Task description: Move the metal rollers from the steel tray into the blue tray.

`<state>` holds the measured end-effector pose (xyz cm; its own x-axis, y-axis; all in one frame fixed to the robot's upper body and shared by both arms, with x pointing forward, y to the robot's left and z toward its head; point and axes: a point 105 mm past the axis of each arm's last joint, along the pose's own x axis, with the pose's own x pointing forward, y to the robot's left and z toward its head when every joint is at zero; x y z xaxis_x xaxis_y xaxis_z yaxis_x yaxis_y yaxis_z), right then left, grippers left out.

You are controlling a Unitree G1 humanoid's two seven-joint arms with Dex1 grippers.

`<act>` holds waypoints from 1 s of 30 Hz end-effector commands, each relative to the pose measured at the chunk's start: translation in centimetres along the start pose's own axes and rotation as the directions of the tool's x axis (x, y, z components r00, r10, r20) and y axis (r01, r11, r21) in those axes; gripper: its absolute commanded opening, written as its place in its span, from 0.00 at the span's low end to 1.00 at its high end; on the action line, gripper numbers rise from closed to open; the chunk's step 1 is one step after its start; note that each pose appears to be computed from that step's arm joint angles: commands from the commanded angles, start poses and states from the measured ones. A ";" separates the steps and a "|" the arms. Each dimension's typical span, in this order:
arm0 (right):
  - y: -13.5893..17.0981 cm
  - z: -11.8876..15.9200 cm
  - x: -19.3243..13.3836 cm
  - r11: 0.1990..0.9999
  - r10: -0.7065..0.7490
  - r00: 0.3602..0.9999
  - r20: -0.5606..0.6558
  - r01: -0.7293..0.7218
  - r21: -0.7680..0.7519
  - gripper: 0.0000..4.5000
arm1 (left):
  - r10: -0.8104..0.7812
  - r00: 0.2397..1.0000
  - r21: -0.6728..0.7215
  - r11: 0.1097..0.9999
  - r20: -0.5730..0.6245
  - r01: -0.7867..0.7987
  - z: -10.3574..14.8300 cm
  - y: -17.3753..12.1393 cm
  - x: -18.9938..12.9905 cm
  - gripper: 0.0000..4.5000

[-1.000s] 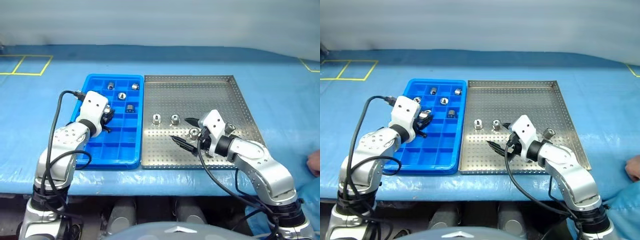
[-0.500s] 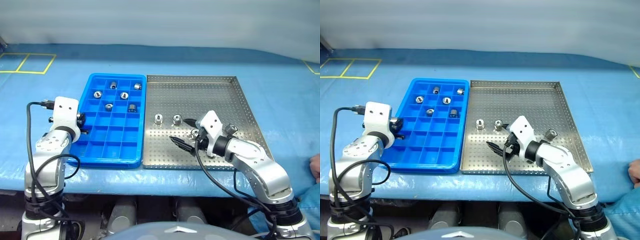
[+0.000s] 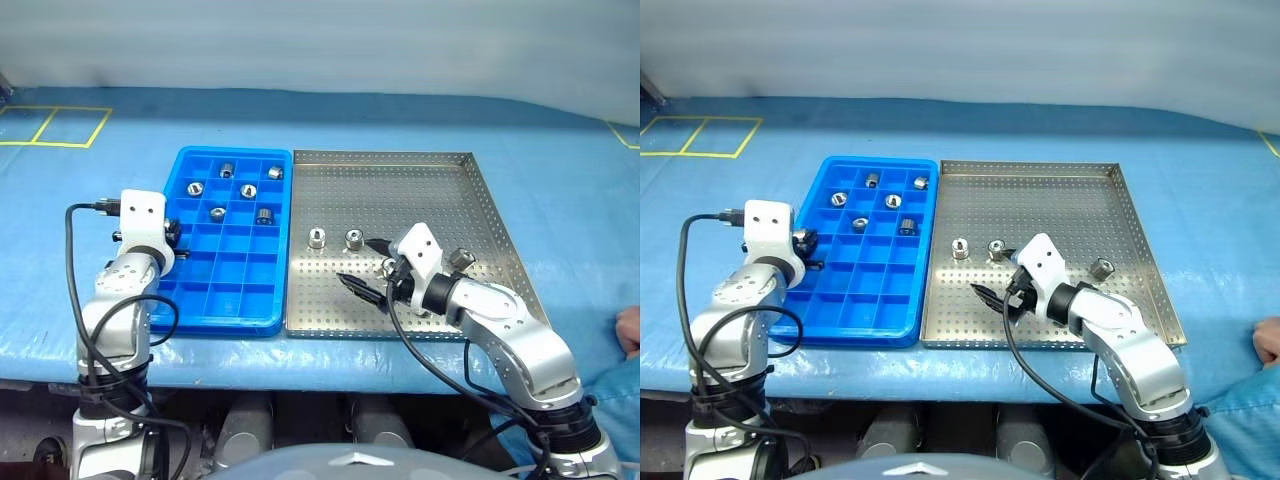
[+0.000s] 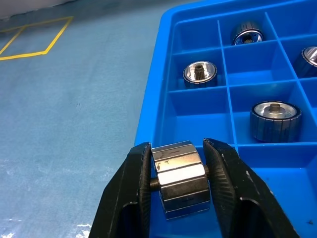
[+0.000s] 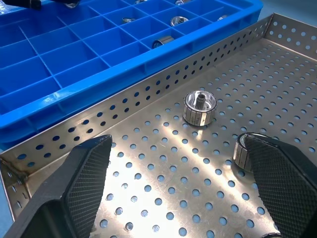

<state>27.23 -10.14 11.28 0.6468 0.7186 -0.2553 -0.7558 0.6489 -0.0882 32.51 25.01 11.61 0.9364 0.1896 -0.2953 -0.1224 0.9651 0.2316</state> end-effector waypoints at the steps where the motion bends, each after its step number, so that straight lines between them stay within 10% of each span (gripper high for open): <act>1: -0.3 1.1 -0.5 0.999 -0.027 0.999 0.044 0.029 -0.039 1.00 | 0.014 0.999 0.003 1.000 0.033 -0.014 0.7 0.6 -0.2 0.50; 4: -0.7 1.1 -0.6 0.997 -0.054 0.998 0.041 0.056 -0.045 1.00 | -0.024 0.994 -0.094 0.995 0.109 0.035 2.0 0.0 -0.3 0.71; 13: -1.7 0.6 -1.8 0.989 -0.134 0.991 0.009 0.134 -0.065 1.00 | -0.593 0.722 0.009 0.775 0.358 0.632 6.9 -13.3 -3.3 0.71; 30: -1.2 0.5 -2.4 0.981 -0.184 0.983 0.017 0.184 -0.067 1.00 | -0.632 0.772 0.356 0.707 -0.070 0.611 4.2 -20.1 -1.1 0.71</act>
<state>26.76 -12.94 10.97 0.7706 0.5757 -0.2736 -0.6270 0.7618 -0.1630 35.36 5.03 10.61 0.7806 -0.4543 -0.4293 0.5935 0.7541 0.2813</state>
